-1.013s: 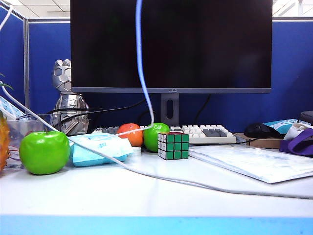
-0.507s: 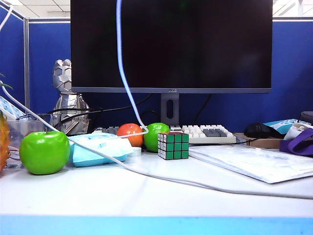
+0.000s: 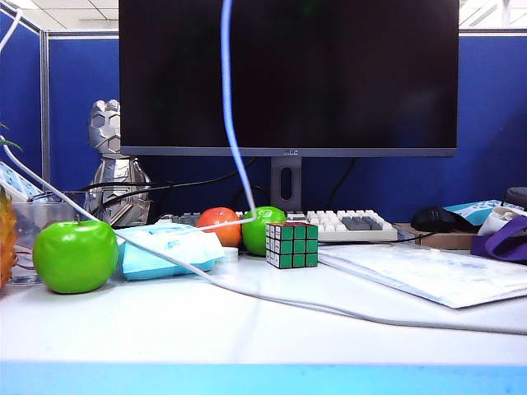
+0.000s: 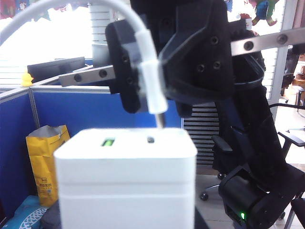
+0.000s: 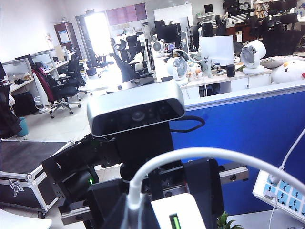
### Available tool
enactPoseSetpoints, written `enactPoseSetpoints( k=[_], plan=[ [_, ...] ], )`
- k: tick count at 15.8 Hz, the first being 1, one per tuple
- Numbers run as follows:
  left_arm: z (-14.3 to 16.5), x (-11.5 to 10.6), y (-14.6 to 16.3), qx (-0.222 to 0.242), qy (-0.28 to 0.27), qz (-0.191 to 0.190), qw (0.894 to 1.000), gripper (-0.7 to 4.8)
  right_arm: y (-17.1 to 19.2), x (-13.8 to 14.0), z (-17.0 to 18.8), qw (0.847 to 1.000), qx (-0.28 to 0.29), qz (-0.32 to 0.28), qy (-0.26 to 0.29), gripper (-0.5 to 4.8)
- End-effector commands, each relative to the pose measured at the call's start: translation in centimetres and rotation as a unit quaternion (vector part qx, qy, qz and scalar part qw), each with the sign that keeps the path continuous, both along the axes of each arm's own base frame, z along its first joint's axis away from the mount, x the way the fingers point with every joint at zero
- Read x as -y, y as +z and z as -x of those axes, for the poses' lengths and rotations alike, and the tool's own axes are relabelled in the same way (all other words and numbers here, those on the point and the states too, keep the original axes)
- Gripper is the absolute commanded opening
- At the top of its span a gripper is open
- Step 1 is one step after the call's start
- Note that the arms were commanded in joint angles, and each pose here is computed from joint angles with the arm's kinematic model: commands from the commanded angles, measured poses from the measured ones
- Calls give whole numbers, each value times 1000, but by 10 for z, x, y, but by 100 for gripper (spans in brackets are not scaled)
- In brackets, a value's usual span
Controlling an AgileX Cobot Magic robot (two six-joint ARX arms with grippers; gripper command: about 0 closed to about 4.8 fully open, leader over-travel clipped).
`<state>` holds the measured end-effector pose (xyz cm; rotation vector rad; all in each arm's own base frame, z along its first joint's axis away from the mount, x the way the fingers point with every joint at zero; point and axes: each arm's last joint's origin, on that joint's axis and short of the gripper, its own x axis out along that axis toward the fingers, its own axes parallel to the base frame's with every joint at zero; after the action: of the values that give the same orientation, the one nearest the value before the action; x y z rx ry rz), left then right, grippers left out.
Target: Pick up the Type-C charging cable and the charging base, insert one end of the Type-C charger into the corresponding slot on the base, and finally place the plugged-in charger back on the table.
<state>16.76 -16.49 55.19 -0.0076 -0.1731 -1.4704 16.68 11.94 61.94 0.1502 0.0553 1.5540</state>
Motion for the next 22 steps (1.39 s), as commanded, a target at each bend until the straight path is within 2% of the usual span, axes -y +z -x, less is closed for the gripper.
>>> enactPoseSetpoints(
  k=[1,13,17,19,22],
  plan=[
    [4,-2,7,15,-3,22,1000,-6,1,0,2,1000,11,-3,4,-1],
    [4,-3,8,16,-3,24,1000,-6,-2,-9,-4,1000,14,2,14,-1],
    [5,-3,12,14,-9,43,999,-6,-5,-9,-4,1000,14,12,15,-1],
    [5,-3,12,0,-11,44,999,-6,-7,-9,-4,999,25,16,14,-1],
    [5,-4,14,5,-11,49,999,-7,-9,-9,-4,999,38,23,14,-1]
  ],
)
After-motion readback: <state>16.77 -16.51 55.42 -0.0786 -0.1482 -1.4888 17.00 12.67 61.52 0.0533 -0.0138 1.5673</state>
